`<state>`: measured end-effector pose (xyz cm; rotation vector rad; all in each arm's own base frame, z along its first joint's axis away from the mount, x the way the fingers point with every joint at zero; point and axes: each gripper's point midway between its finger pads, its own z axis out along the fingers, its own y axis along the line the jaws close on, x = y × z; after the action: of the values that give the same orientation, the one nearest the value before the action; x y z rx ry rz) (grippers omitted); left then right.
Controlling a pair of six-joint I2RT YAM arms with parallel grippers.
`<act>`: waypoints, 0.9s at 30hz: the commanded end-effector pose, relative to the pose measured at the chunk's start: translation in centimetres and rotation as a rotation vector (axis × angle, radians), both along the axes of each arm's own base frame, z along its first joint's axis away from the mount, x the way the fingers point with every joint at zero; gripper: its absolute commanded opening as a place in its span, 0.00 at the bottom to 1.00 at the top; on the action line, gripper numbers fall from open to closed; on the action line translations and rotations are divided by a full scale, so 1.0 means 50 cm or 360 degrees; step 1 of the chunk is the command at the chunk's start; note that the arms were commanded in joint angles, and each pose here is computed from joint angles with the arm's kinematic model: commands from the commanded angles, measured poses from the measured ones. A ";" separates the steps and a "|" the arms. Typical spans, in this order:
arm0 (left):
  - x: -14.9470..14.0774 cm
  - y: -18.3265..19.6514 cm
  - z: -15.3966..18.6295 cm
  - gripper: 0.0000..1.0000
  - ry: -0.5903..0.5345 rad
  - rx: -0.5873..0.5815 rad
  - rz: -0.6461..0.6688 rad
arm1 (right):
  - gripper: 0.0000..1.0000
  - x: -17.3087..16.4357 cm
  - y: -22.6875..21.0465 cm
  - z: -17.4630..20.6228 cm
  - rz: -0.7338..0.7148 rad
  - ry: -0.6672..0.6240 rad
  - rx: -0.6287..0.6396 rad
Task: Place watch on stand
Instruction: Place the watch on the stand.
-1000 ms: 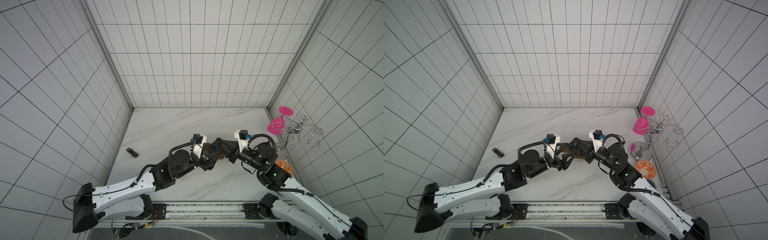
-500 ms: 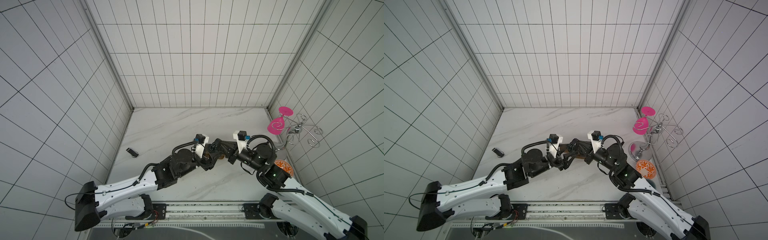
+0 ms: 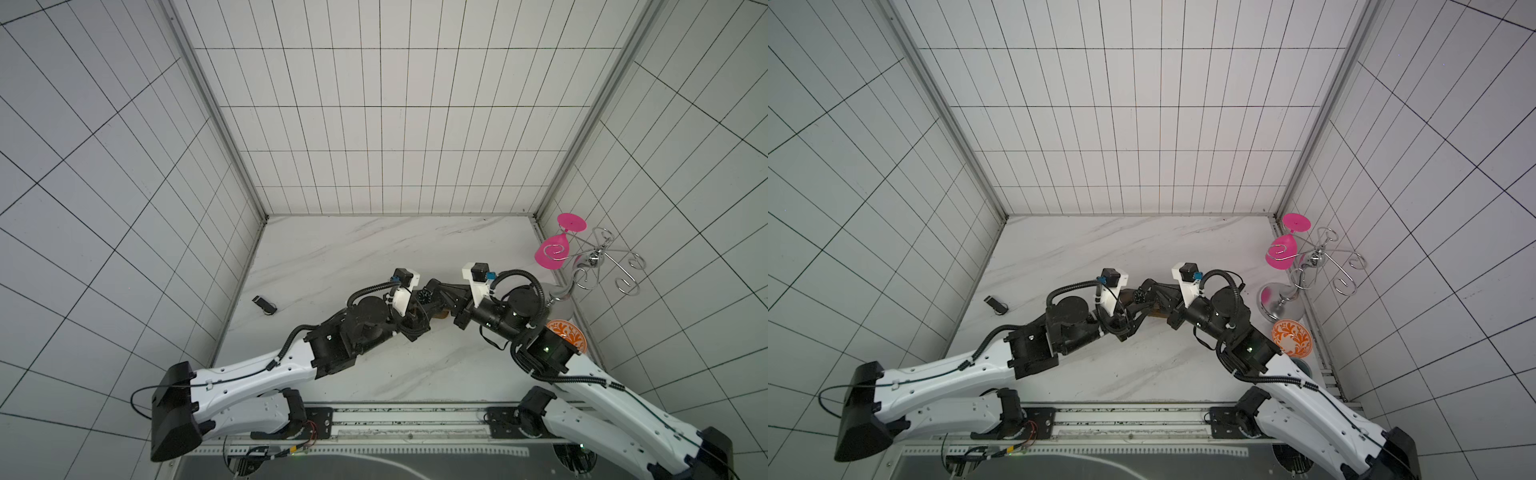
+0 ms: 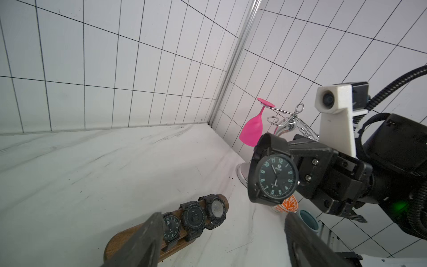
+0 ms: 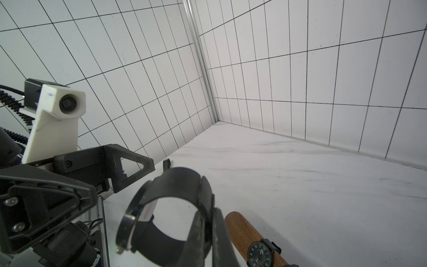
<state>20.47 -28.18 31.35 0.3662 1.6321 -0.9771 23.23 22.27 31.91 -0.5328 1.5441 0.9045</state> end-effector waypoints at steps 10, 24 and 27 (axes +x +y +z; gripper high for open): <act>-0.018 -0.112 0.006 0.77 -0.0003 0.0195 -0.0199 | 0.00 -0.013 0.028 -0.034 0.0010 -0.0064 -0.0125; 0.000 -0.113 -0.018 0.50 0.0027 0.0326 -0.0135 | 0.00 -0.016 0.042 -0.048 0.0019 -0.0043 -0.0200; -0.001 -0.117 -0.022 0.49 0.0035 0.0348 -0.0144 | 0.00 -0.016 0.042 -0.052 0.0008 -0.0039 -0.0215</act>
<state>20.23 -33.87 29.64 0.5786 1.7634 -0.8938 22.51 24.40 29.57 -0.6247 1.5933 0.8319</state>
